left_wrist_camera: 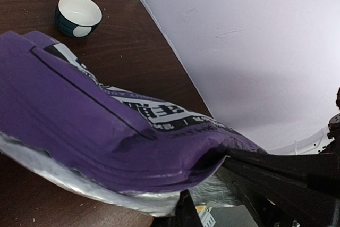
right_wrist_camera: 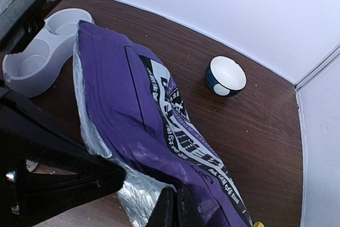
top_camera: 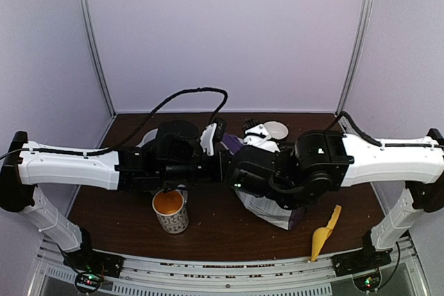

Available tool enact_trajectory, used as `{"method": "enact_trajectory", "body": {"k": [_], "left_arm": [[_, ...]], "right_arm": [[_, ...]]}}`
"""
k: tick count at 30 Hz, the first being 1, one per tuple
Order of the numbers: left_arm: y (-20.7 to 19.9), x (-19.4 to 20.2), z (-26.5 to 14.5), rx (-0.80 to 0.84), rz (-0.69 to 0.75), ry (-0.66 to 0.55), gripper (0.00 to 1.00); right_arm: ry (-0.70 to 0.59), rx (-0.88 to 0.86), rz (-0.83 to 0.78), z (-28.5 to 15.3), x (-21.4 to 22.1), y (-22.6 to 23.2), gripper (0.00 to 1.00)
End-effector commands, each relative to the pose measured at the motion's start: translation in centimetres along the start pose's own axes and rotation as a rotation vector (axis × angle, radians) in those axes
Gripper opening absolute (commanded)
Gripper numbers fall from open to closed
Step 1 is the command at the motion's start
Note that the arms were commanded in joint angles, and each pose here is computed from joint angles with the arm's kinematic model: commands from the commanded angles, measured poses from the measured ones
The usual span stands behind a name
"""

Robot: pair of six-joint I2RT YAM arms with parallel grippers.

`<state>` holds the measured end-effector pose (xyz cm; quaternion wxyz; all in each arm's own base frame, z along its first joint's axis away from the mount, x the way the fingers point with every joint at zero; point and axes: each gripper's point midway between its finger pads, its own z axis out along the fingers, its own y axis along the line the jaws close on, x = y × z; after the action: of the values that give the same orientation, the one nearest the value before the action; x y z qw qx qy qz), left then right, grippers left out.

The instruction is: Serve the pet food

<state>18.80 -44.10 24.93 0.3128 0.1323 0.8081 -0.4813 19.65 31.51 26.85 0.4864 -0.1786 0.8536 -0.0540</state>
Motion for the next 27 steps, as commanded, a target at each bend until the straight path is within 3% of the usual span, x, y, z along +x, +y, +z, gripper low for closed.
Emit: {"method": "enact_trajectory", "body": {"k": [1, 12, 22, 27], "left_arm": [[6.4, 3.8, -0.3, -0.225, 0.029, 0.118, 0.0], [5.0, 2.7, -0.9, -0.182, 0.03, 0.09, 0.0], [0.9, 0.1, -3.1, -0.043, 0.079, 0.03, 0.0], [-0.8, -0.5, -4.5, -0.004, 0.079, 0.06, 0.0]], "right_arm": [[-0.058, 0.106, 0.024, 0.3, -1.5, -4.5, 0.0], [-0.057, -0.077, 0.198, 0.3, -1.0, -4.3, 0.0], [-0.065, -0.166, 0.248, -0.8, -2.2, -4.4, 0.0], [-0.052, -0.174, 0.24, -1.0, -2.5, -4.8, 0.0]]}}
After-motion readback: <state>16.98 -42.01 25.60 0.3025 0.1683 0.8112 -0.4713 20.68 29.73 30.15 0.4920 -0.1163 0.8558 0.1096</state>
